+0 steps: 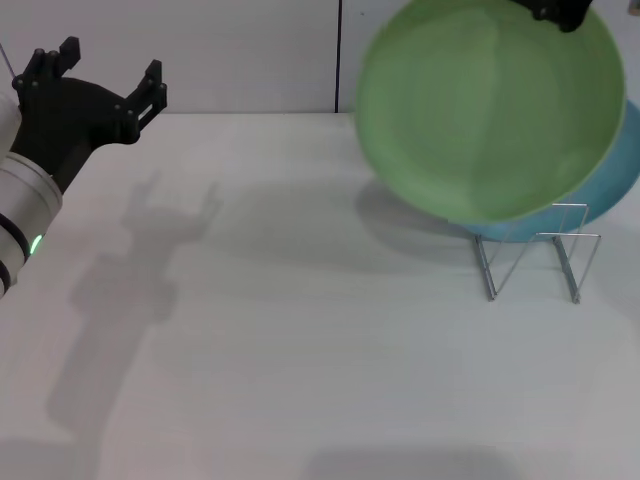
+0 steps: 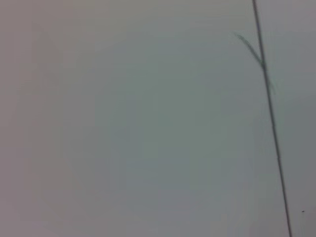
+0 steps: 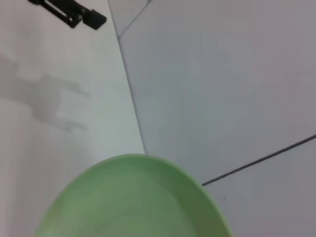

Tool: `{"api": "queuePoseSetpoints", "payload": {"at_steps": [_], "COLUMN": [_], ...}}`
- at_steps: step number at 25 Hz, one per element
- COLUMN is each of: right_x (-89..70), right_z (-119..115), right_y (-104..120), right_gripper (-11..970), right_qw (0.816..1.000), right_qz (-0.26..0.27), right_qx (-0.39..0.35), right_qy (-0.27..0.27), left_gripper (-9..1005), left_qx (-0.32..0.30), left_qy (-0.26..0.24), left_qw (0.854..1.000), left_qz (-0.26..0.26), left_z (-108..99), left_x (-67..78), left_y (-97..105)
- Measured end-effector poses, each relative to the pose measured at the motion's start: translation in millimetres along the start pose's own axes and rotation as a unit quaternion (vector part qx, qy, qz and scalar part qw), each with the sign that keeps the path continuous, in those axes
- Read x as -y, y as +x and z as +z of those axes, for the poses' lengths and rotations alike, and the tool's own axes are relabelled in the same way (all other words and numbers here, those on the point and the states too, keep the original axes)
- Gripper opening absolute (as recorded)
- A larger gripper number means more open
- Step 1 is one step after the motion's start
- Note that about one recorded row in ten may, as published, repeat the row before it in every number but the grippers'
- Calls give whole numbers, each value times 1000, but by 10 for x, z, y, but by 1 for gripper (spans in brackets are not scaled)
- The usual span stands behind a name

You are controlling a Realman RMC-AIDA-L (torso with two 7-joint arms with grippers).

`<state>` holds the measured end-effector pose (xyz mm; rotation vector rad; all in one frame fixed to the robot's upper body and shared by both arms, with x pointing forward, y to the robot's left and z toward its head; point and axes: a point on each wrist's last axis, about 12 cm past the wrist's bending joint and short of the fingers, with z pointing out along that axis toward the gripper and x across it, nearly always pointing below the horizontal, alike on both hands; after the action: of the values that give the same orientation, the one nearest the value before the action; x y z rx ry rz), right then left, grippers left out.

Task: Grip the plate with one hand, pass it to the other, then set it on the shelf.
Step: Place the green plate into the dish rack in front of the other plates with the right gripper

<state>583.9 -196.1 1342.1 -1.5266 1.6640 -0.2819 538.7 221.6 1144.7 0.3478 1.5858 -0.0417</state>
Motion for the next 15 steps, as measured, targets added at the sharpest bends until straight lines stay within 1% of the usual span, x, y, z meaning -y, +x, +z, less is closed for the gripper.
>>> {"api": "queuePoseSetpoints", "payload": {"at_steps": [5, 10, 13, 15], "right_x": [-25, -61, -57, -52], "right_z": [-72, -76, -82, -90], "right_y": [41, 108, 123, 134], "right_gripper": [42, 42, 42, 42], "right_qw": [1000, 998, 998, 997], "right_qz": [-24, -58, -66, -82], "right_qx": [-4, -10, -11, -9], "right_qy": [10, 6, 6, 5], "left_gripper": [849, 849, 848, 848], "left_qx": [4, 9, 10, 12], "left_qy": [-4, -3, -5, -6], "left_qw": [1000, 1000, 1000, 1000], "left_qz": [-1, 3, 4, 4], "left_z": [19, 72, 86, 107], "left_x": [-7, 5, 2, 2], "left_y": [34, 49, 69, 89]}}
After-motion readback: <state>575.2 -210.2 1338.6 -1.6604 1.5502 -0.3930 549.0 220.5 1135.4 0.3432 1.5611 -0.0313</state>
